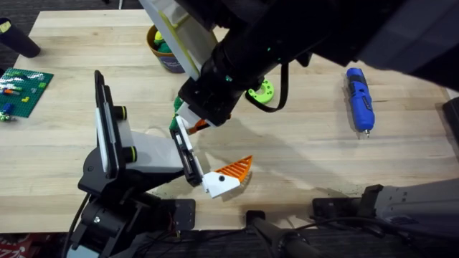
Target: Pick up the gripper from the table and insert it into the empty holder that is missing its gripper. Then pick up a screw, insert it into the mounting hole, and use the screwdriver to tighten it. Finally, clean up the table by picking up the vegetable and placing it into the bucket.
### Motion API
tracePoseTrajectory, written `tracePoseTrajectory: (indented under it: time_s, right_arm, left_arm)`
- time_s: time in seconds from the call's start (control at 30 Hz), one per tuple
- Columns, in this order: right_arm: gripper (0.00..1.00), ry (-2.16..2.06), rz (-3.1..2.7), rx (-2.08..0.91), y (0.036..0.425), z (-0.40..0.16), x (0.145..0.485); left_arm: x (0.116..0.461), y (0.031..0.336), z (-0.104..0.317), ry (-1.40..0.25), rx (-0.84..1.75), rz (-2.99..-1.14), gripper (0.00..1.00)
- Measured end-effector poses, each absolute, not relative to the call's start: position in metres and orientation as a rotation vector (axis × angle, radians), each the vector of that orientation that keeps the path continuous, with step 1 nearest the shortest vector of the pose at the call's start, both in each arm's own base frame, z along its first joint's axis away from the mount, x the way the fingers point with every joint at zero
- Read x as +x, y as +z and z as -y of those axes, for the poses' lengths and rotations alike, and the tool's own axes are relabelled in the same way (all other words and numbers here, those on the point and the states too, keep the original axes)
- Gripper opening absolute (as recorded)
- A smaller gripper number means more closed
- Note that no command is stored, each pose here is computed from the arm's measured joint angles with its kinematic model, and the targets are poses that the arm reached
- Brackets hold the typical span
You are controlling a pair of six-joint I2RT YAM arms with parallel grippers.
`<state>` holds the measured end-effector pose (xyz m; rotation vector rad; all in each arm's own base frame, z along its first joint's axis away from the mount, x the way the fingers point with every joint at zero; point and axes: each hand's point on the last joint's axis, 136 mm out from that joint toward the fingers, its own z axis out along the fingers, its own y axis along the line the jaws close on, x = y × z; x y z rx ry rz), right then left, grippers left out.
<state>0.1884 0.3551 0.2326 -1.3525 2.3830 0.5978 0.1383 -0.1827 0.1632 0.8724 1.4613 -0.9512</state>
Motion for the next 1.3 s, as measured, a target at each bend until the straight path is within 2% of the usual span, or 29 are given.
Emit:
tracePoseTrajectory:
  time_s: [1.3]
  right_arm:
    - [0.008, 0.560, -2.351, -1.321, 0.235, -0.357, 0.199]
  left_arm:
    - [0.138, 0.163, 0.183, -0.953, 0.870, -1.462, 0.986]
